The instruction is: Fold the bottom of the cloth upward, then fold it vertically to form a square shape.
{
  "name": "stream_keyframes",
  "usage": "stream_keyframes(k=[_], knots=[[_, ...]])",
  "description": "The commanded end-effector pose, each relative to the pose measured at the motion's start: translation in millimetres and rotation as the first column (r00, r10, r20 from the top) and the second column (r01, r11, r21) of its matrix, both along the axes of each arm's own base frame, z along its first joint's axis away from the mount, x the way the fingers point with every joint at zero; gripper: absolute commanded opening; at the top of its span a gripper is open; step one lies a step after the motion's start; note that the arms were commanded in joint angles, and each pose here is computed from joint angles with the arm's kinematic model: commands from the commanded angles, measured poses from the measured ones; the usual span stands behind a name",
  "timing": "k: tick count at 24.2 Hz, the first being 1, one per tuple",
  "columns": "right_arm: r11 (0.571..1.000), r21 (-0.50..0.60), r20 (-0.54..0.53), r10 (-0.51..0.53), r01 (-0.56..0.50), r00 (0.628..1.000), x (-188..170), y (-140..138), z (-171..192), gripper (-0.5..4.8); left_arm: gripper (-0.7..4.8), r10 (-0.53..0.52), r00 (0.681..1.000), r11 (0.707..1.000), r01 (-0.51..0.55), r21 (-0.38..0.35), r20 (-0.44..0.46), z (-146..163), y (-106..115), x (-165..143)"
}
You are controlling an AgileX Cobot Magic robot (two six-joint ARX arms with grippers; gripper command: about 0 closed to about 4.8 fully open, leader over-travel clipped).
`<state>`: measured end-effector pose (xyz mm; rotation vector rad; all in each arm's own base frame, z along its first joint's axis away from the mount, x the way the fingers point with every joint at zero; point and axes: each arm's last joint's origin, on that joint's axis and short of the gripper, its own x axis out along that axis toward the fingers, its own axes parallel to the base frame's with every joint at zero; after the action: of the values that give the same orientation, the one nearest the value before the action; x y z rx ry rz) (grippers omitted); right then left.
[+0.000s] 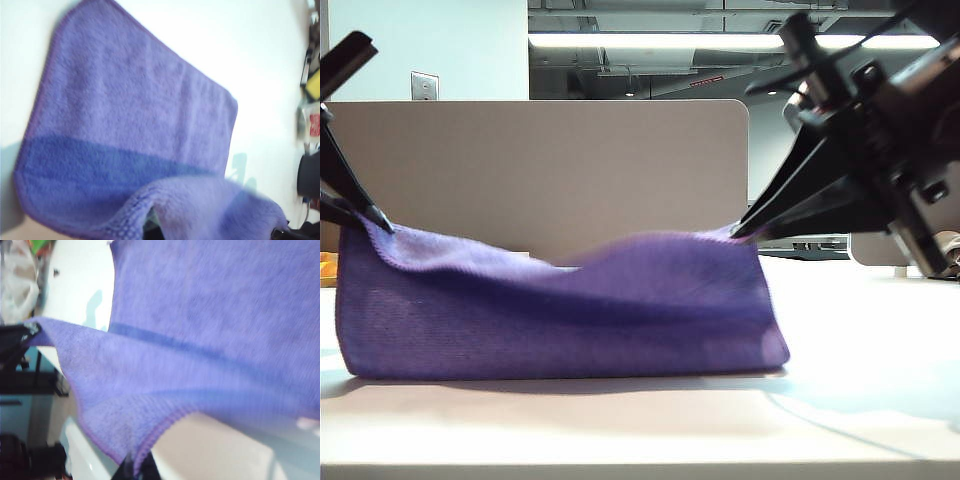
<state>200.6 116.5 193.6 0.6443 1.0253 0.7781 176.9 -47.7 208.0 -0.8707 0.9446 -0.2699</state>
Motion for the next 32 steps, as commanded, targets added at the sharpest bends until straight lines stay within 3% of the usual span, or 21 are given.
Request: stream_keyframes(k=[1, 10, 19, 24, 25, 28, 30, 32], knots=[[0.999, 0.026, -0.009, -0.022, 0.022, 1.0, 11.2, 5.4, -1.1, -0.02, -0.06, -0.006, 1.0, 1.0, 0.005, -0.029, -0.014, -4.2, 1.9, 10.1], [0.999, 0.044, 0.016, -0.025, 0.024, 1.0, 43.6, 18.6, 14.9, -0.02, -0.06, -0.026, 0.999, 0.999, 0.024, -0.041, -0.044, -11.4, -2.9, 37.3], [0.991, 0.021, -0.052, -0.128, 0.129, 0.99, 62.0, -3.1, 11.7, -0.02, -0.06, -0.032, 0.999, 0.999, 0.032, -0.04, -0.022, 4.6, -9.1, 74.3], [0.989, 0.018, -0.061, -0.148, 0.15, 0.987, 64.1, -9.7, 10.9, 0.01, 0.0, -0.057, 0.998, 0.998, 0.056, -0.019, -0.026, 0.5, -9.9, 77.4], [0.988, 0.018, -0.058, -0.15, 0.151, 0.987, 64.3, -9.8, 11.1, 0.17, 0.14, -0.058, 0.998, 0.998, 0.057, -0.018, -0.024, 0.5, -9.8, 77.5], [0.988, 0.024, -0.045, -0.152, 0.153, 0.987, 65.2, -9.6, 12.1, 1.41, 1.0, -0.06, 0.998, 0.998, 0.06, -0.017, -0.019, 0.8, -9.8, 77.7], [0.988, 0.027, -0.038, -0.151, 0.153, 0.988, 65.6, -9.4, 12.7, 1.67, 1.18, -0.061, 0.998, 0.998, 0.061, -0.015, -0.015, 0.9, -9.8, 77.8], [0.988, 0.028, -0.037, -0.154, 0.155, 0.987, 66.0, -10.0, 12.8, 1.95, 1.76, -0.062, 0.998, 0.998, 0.062, -0.017, -0.007, 1.5, -10.0, 78.3]])
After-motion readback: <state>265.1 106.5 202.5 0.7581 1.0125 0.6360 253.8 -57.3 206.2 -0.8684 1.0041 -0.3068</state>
